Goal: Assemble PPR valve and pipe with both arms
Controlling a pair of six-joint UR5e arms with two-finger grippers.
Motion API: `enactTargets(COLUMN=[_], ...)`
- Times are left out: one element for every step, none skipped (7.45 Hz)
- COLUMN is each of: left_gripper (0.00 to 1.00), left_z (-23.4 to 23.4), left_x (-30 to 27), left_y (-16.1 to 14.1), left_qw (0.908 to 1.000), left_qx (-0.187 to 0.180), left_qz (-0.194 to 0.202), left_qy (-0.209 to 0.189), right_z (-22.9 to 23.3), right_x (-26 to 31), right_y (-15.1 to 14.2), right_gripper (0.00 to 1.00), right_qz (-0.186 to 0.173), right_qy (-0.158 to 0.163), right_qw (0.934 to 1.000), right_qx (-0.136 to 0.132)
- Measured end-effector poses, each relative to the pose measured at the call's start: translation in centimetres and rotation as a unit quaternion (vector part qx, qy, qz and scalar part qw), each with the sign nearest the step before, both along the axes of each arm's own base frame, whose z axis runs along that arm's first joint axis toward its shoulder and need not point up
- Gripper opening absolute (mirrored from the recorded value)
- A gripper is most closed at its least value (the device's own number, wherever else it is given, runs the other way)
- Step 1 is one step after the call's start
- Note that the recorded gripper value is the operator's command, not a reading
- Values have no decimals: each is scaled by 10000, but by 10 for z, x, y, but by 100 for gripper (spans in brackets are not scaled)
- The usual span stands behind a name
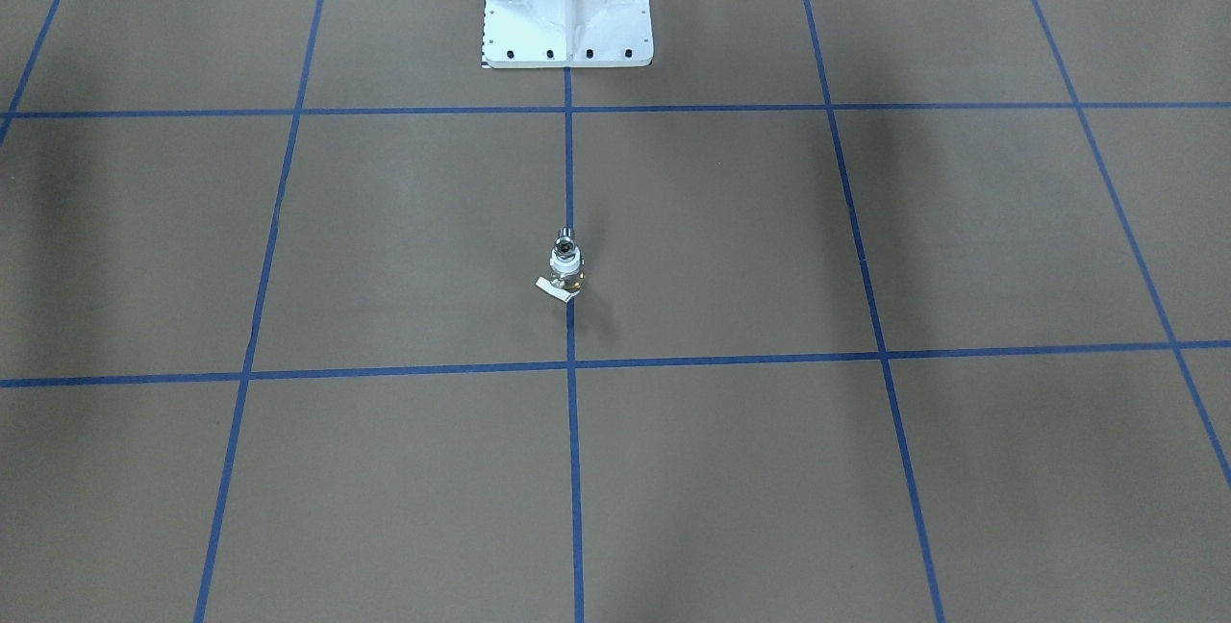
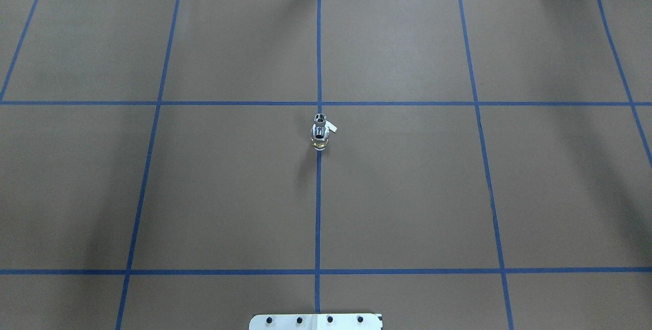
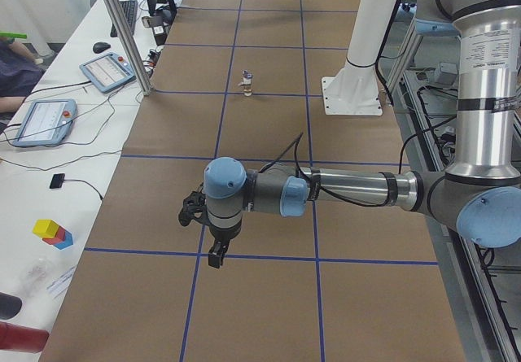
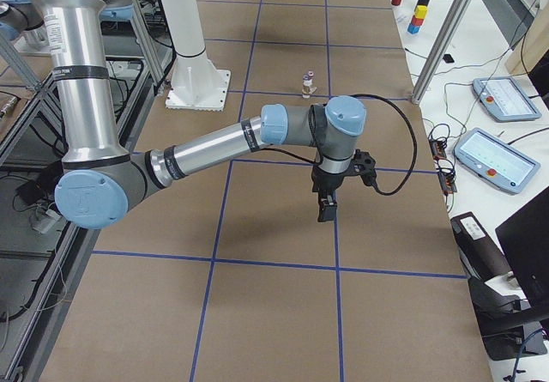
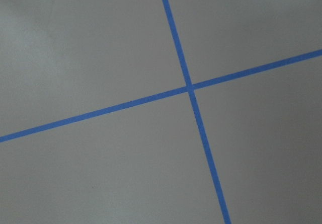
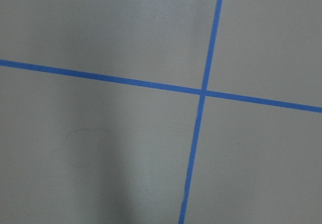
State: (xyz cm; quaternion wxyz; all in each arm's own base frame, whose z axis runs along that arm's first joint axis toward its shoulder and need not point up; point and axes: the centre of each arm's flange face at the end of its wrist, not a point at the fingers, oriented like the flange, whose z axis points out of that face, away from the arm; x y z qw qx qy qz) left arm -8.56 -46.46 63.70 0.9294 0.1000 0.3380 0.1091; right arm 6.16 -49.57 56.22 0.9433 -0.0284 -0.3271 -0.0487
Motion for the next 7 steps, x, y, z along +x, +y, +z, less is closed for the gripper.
enactTargets(left_gripper=[100,100,100,100,100,100,100], left_z=[3,2,1,1,1,1,0], left_x=[0,0,0,0,0,0,1], left_y=[1,-1,-2,-2,-2,-2,-2], left_qw=[10000,10000,10000,10000,10000,10000,9999], left_qx=[45,67,78,75,68,52,-30], left_qz=[-14,-21,-20,-18,-19,-31,-133], left_qy=[-9,-18,-23,-21,-15,-7,15], right_z=[18,36,54,73,85,90,92], right_x=[16,29,37,40,41,40,39], right_y=[6,14,21,27,29,29,29], right_gripper=[99,100,99,99,99,99,100], right_qz=[175,314,408,460,490,511,523], right_qy=[-15,-38,-63,-83,-144,-251,-327], right_qw=[9998,9992,9989,9988,9987,9984,9981], right_qx=[-127,-226,-208,-107,-33,-3,10])
